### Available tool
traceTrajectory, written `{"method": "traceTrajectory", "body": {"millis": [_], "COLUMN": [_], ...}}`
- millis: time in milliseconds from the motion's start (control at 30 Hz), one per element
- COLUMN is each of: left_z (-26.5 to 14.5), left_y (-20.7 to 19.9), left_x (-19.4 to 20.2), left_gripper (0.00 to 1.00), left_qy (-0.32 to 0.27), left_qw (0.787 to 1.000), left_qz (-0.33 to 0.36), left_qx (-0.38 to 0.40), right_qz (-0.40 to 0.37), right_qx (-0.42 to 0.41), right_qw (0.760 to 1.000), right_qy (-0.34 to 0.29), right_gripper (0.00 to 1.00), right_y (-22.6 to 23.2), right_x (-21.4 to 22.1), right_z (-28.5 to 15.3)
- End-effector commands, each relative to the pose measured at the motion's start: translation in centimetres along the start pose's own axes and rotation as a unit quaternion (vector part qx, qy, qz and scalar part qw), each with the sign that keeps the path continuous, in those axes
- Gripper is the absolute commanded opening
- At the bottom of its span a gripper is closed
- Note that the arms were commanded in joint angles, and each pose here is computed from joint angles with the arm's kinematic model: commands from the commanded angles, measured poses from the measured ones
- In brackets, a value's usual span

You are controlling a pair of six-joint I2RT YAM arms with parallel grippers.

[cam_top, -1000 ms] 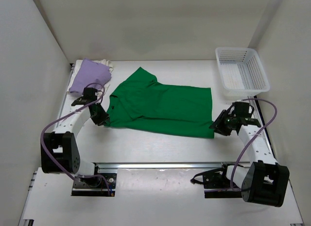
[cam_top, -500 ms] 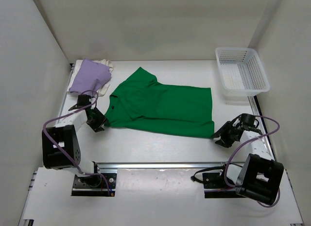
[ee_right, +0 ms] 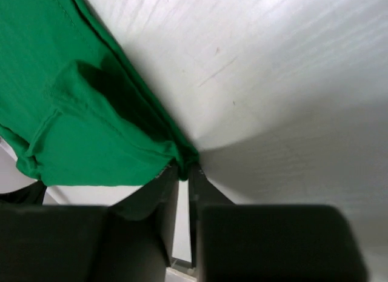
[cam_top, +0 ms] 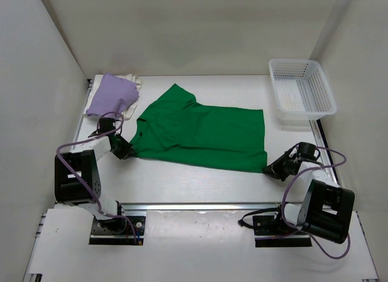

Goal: Fold and stack the t-shirts
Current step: Fold the flattened tshirt in 1/3 of the way

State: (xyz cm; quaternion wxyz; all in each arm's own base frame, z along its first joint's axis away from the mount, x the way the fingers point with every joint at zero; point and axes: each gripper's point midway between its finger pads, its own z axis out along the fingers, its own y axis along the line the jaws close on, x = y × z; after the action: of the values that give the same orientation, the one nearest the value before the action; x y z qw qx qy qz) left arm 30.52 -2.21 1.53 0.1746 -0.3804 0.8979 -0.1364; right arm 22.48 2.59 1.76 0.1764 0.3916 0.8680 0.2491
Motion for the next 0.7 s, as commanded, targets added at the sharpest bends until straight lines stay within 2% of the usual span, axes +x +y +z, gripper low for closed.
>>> {"method": "traceTrajectory", "body": {"millis": [0,67,267,367,467,500,533,567,600,633,667], "left_z": [-0.8,-1.2,-3.2,-4.3,-5.8,-6.3,-6.7,-7.1,-7.4,-7.8,-7.9], "left_y": [-1.3,-0.5,4.0,6.3,8.0,8.6,8.9,9.4,8.9,8.4,7.9], "left_x": [-1.2,-1.4,0.4,1.7,2.6,2.7,2.7,2.2,1.6,1.2,1.0], "left_gripper": [0.12,0.08,0.05,0.03,0.07,0.18,0.38,0.66,0.81,0.98,0.98], "left_qy": [-0.026,-0.033,-0.010,0.015,0.035,0.041,0.045,0.034,0.025,0.016,0.016], "left_qw": [1.000,0.999,0.997,0.993,0.989,0.988,0.987,0.986,0.986,0.985,0.986], "left_qz": [0.014,0.025,0.018,0.020,0.023,0.023,0.023,0.031,0.045,0.053,0.055], "left_qx": [0.007,-0.023,-0.068,-0.111,-0.138,-0.147,-0.150,-0.163,-0.160,-0.162,-0.156], "right_qz": [0.007,0.008,0.019,0.029,0.026,0.032,0.027,0.024,0.021,0.014,0.009], "right_qx": [0.012,0.019,0.030,0.057,0.037,0.037,0.036,0.046,0.049,0.057,0.059], "right_qw": [1.000,1.000,0.999,0.998,0.999,0.998,0.998,0.998,0.998,0.998,0.998], "right_qy": [-0.013,-0.017,-0.015,0.011,0.029,0.039,0.034,0.041,0.028,0.022,0.017], "right_gripper": [0.06,0.00,0.00,0.00,0.00,0.00,0.00,0.07,0.26,0.35,0.41], "right_y": [-0.3,-0.5,-1.6,-2.6,-1.3,-1.6,-1.4,-1.6,-1.5,-1.6,-1.7], "right_x": [-0.8,-0.9,0.4,1.8,2.6,3.2,3.0,3.2,2.5,2.1,1.7], "right_z": [0.9,0.9,-1.2,-2.4,-2.8,-2.8,-3.0,-3.2,-3.5,-3.7,-3.9]}}
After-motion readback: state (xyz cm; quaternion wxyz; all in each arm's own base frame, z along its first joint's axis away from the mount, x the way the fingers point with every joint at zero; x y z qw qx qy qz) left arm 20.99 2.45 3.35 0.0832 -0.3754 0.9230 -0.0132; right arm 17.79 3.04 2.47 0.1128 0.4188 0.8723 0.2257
